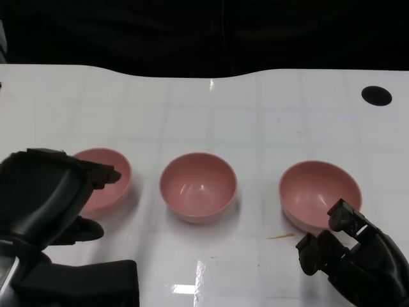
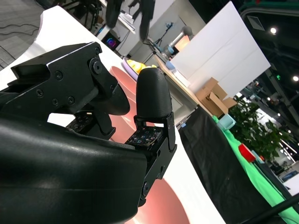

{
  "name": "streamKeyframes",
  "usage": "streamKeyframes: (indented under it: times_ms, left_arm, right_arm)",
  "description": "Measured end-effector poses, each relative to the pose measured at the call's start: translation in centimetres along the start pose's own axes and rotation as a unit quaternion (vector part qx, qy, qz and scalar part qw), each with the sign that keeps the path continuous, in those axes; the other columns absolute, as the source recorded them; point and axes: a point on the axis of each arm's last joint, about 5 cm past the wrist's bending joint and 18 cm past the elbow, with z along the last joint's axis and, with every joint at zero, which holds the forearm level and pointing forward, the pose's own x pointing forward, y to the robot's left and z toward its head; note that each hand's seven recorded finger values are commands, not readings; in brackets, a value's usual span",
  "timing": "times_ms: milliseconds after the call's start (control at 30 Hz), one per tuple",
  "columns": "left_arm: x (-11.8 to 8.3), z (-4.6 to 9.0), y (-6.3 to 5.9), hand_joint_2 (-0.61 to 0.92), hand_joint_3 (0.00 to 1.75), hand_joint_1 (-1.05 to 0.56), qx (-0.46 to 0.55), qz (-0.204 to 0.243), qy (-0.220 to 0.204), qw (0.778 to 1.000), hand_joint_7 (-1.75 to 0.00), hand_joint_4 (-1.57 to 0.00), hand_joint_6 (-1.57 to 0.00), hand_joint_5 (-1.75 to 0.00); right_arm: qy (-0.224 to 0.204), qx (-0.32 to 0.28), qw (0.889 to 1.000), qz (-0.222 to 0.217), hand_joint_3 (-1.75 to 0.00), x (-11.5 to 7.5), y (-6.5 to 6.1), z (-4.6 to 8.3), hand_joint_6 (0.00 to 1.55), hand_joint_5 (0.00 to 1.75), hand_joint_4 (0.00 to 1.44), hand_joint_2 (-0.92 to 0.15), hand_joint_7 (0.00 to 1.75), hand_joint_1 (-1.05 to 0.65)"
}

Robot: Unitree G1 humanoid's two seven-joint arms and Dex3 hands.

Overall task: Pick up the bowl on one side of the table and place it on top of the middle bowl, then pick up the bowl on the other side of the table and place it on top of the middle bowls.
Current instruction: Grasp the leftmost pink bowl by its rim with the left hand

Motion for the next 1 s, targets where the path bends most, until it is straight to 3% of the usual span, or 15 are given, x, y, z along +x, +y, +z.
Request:
streamKeyframes:
  times_ms: [467, 1000]
  left_arm:
    - [2.0, -1.6, -4.1, 0.87, 0.03, -0.83, -0.001, -0.054, 0.008, 0.999, 0.0, -0.64, -0.75, 0.0]
    - [4.5, -2.5, -5.6, 0.92, 0.07, -0.76, 0.004, -0.087, -0.005, 0.996, 0.0, -0.62, -0.74, 0.0]
  right_arm:
    - [-0.001, -0.004, 1.0, 0.0, -1.29, 0.0, 0.2, 0.0, 0.69, 1.75, 0.88, -0.61, 1.68, 0.01]
    - [-0.001, -0.004, 1.0, -0.004, -1.3, 0.1, 0.4, 0.0, 0.68, 1.75, 0.87, -0.62, 1.7, 0.01]
